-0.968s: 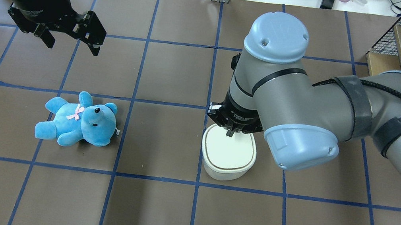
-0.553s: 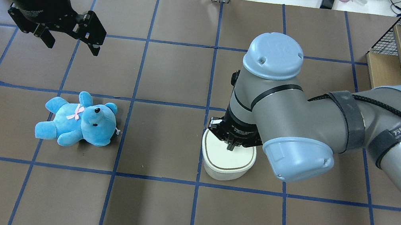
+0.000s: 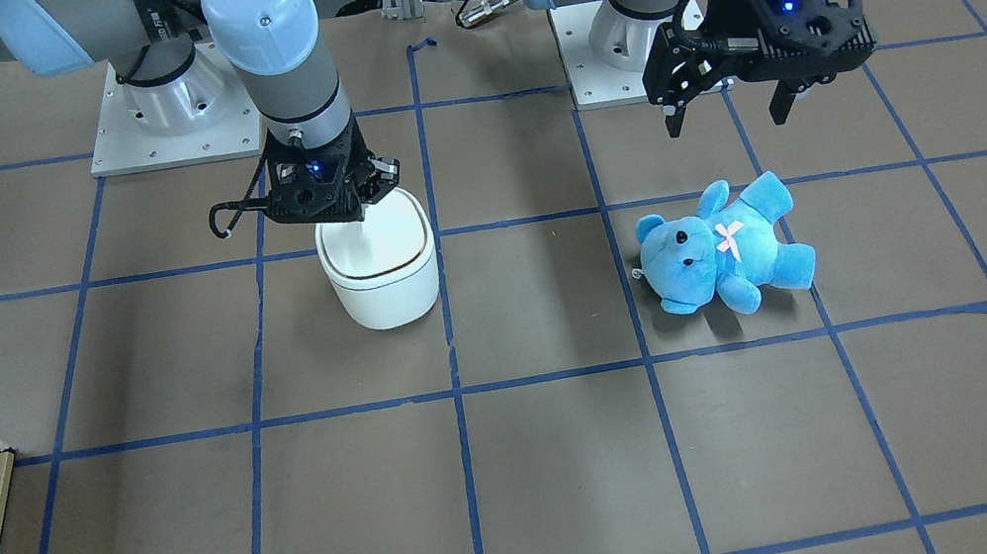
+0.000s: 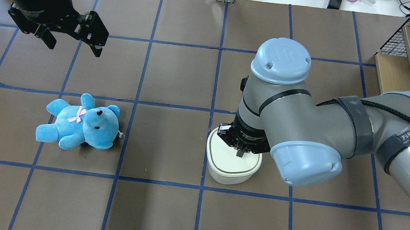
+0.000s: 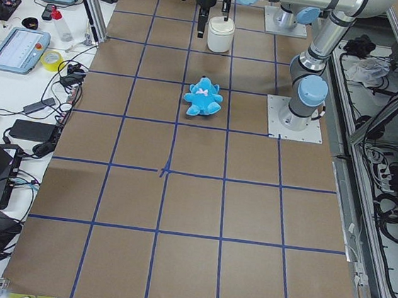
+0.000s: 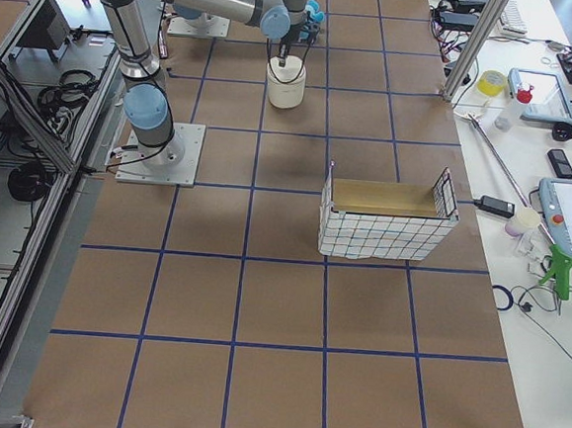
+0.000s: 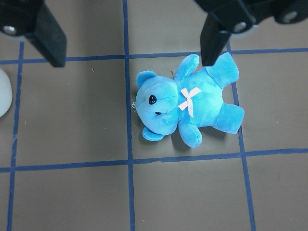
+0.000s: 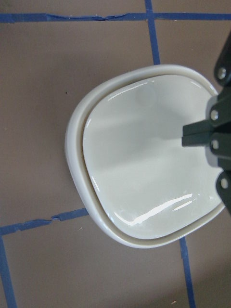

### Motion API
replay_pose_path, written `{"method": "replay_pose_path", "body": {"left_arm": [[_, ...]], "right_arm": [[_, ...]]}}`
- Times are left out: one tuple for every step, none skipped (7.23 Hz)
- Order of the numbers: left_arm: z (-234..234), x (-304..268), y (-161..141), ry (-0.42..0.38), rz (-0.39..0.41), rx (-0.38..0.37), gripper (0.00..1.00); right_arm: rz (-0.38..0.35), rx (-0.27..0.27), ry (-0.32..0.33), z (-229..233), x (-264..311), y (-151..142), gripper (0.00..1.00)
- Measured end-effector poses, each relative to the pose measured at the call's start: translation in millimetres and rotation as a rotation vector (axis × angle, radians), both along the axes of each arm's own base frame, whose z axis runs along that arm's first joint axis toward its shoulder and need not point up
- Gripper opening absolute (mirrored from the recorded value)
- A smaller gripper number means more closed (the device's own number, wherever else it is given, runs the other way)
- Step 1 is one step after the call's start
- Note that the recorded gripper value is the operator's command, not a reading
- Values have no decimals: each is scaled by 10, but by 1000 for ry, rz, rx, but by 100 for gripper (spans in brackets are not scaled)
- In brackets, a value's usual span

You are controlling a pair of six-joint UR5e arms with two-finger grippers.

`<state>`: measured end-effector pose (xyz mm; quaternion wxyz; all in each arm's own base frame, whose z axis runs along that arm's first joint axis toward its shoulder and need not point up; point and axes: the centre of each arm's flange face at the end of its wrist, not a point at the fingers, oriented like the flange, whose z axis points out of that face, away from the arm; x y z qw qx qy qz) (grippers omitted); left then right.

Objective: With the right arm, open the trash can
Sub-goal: 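Lower the right gripper onto the lid edge farthest from the robot, then pull the lid edge up with the right gripper, flipping it open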

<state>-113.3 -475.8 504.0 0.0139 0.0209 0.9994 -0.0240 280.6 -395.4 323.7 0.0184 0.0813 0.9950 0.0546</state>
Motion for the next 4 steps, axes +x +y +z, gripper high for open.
{"method": "replay_pose_path", "body": {"left_arm": [[0, 0, 0, 0, 0, 0, 100], [-1, 1, 0, 0, 0, 0, 100], [-2, 2, 0, 0, 1, 0, 100], [-2, 2, 0, 0, 1, 0, 100]], "right_arm": [[-2, 1, 1, -9, 0, -1, 0], [-4, 1, 1, -18, 1, -7, 0], [-5, -1, 1, -25, 0, -15, 0], [-7, -2, 2, -31, -4, -25, 0]]}}
